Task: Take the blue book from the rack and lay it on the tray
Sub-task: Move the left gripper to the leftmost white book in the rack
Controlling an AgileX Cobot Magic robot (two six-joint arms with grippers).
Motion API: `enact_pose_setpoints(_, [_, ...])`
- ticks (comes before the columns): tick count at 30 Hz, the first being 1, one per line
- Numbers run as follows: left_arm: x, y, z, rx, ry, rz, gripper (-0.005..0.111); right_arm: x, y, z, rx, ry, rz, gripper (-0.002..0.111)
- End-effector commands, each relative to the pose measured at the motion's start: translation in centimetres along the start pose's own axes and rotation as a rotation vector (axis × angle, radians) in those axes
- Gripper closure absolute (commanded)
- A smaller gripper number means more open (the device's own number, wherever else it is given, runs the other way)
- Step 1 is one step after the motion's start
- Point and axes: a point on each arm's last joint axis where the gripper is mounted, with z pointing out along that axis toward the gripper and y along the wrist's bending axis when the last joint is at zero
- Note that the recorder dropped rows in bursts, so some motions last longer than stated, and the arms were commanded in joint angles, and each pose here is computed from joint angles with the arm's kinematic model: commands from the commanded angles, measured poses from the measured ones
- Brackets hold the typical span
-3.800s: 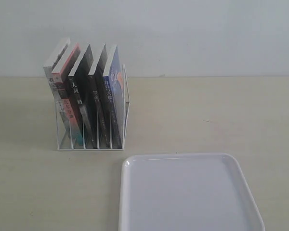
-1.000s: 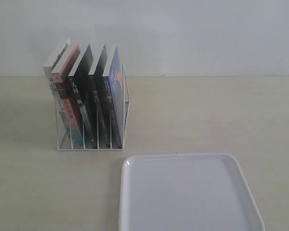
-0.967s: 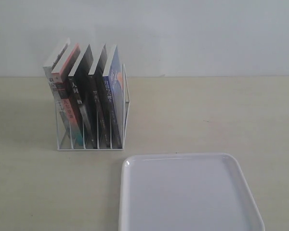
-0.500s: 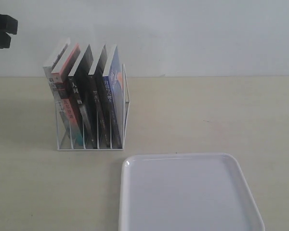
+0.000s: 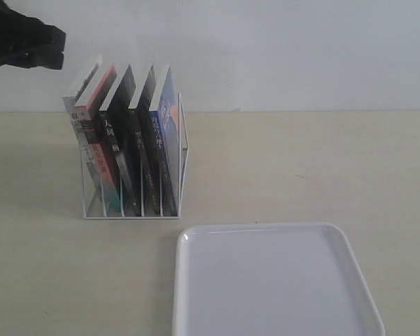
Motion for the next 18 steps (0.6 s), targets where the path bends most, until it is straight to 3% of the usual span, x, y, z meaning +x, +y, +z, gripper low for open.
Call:
enact_pose_setpoints(1, [-0.4,-1.0,0.7,0.022,-0.038,-0.017,0.059,-0.1,0.0,0.0,0.007,-0.016,-0.002,0.108])
enact_pose_setpoints(18, [0.2,-0.6,4.7,0.009,-0.032,-0.049,0.059,-0.1,0.0,0.0,0.007,-0.016,-0.002,0.108])
